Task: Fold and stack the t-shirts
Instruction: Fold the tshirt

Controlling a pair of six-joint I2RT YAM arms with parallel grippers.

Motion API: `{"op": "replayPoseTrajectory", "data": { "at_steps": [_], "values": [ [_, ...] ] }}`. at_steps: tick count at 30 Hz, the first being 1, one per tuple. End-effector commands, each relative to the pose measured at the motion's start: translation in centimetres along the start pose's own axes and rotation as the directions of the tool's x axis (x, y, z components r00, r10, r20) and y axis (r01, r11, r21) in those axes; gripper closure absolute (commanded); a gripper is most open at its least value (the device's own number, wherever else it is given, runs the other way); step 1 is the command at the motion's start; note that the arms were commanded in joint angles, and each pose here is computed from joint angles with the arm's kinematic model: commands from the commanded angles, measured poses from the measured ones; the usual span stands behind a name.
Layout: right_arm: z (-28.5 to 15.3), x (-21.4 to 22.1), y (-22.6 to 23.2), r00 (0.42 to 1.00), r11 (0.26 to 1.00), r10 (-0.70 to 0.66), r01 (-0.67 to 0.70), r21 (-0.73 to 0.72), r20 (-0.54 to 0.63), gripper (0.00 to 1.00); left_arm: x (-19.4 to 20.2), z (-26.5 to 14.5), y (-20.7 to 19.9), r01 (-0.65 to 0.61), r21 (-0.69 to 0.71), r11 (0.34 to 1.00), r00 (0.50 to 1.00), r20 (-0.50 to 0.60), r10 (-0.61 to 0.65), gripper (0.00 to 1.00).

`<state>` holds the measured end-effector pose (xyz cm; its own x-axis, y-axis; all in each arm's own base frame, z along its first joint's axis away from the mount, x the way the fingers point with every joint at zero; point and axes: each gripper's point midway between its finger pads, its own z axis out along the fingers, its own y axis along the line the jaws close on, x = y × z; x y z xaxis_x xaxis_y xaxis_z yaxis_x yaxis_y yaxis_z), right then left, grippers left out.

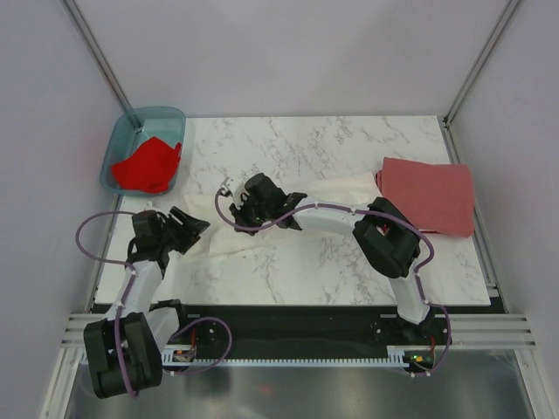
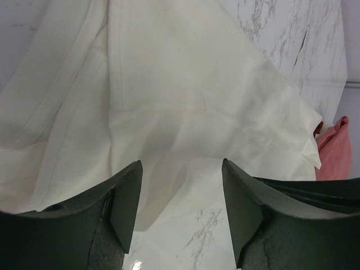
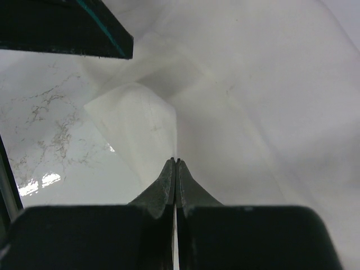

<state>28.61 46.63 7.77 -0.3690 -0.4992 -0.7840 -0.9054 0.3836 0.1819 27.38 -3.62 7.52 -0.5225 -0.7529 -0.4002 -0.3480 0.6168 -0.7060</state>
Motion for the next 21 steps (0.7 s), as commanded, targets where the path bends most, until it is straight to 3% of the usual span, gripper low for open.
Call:
{"op": "replayPoseTrajectory", "data": {
  "at_steps": [1, 11, 14, 15, 17, 18, 21],
  "values": [
    [0.3, -2.1, -0.1, 0.998, 1.0, 0.012, -0.012, -0.002, 0.063, 1.0, 1.0, 0.1, -1.2, -0.074, 0.094, 0.993, 0.996, -0.04, 0.078, 0.34],
    [0.2, -2.2, 0.1, 0.997, 0.999, 0.02, -0.018, -0.031, 0.071, 1.0, 2.6, 1.2, -0.9, -0.082, 0.078, 0.994, 0.99, -0.108, 0.091, 0.39],
    [0.3, -2.0, 0.2, 0.997, 0.999, 0.025, -0.023, -0.034, 0.066, 1.0, 2.7, 1.8, -0.9, -0.076, 0.089, 0.993, 0.988, -0.126, 0.087, 0.51],
    [0.3, -1.9, 0.0, 0.997, 0.999, 0.029, -0.027, -0.03, 0.065, 0.99, 2.8, 1.9, -1.0, -0.075, 0.097, 0.992, 0.987, -0.132, 0.087, 0.65],
    [0.3, -1.9, 0.0, 0.997, 0.999, 0.036, -0.034, -0.032, 0.066, 0.93, 3.1, 2.1, -1.2, -0.072, 0.118, 0.99, 0.985, -0.147, 0.089, 0.78],
    [0.4, -1.8, 0.0, 0.997, 0.999, 0.041, -0.038, -0.034, 0.064, 0.91, 3.2, 2.1, -1.3, -0.071, 0.125, 0.99, 0.984, -0.153, 0.09, 0.91],
    [0.2, -1.8, -0.3, 0.996, 0.998, 0.056, -0.053, -0.035, 0.069, 0.81, 3.2, 2.0, -1.7, -0.076, 0.149, 0.986, 0.983, -0.152, 0.099, 0.98]
  ]
}}
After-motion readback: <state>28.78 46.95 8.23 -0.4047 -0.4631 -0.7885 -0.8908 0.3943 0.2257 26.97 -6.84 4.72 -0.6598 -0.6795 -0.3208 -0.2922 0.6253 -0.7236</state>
